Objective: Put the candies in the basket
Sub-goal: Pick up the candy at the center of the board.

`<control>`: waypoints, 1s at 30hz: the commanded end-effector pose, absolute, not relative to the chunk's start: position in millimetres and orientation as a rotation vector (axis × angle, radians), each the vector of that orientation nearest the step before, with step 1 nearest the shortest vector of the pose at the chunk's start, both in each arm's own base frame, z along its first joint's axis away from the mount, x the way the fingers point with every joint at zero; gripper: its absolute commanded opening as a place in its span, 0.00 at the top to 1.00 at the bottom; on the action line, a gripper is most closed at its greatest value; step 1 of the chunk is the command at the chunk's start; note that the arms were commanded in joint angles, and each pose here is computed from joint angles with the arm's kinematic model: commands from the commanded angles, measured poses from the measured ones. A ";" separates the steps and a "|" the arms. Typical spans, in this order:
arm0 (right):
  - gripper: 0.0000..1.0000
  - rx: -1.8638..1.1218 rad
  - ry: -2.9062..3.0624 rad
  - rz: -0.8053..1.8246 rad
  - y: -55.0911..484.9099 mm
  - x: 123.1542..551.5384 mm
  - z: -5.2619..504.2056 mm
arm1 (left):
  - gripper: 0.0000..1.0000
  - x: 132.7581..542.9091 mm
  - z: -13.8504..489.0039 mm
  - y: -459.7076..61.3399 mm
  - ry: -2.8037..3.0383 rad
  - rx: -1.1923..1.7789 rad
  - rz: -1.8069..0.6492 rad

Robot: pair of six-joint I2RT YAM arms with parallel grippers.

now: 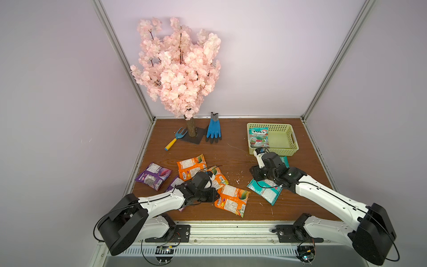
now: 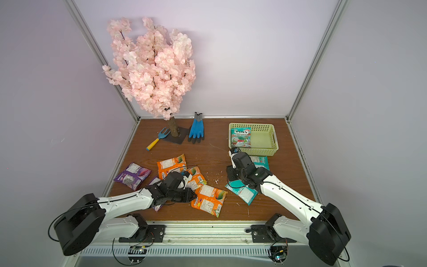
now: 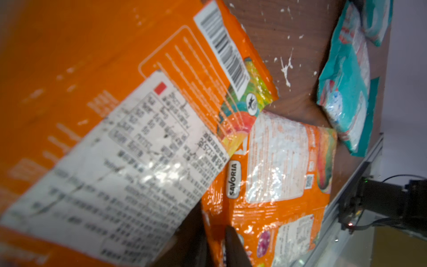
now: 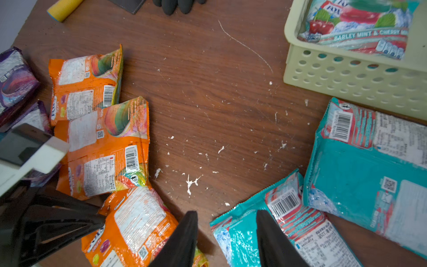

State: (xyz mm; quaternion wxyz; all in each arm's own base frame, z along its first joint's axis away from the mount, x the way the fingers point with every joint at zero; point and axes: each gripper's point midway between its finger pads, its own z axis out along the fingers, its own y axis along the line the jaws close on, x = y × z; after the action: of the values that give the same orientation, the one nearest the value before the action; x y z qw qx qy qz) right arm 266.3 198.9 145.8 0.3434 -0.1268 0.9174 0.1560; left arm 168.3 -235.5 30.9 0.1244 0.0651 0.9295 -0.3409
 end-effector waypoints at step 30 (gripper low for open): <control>0.46 -0.714 1.493 0.168 285.5 233.9 243.1 | 1.00 312.6 226.9 -294.6 2.126 -0.633 -1.456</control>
State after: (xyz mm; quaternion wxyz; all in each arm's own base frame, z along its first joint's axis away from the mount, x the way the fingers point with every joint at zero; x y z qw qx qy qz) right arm 220.3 290.5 214.4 0.6222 -0.3636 0.6857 0.1026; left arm 300.7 -296.7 209.3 0.2282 -0.2080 0.7979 -0.5177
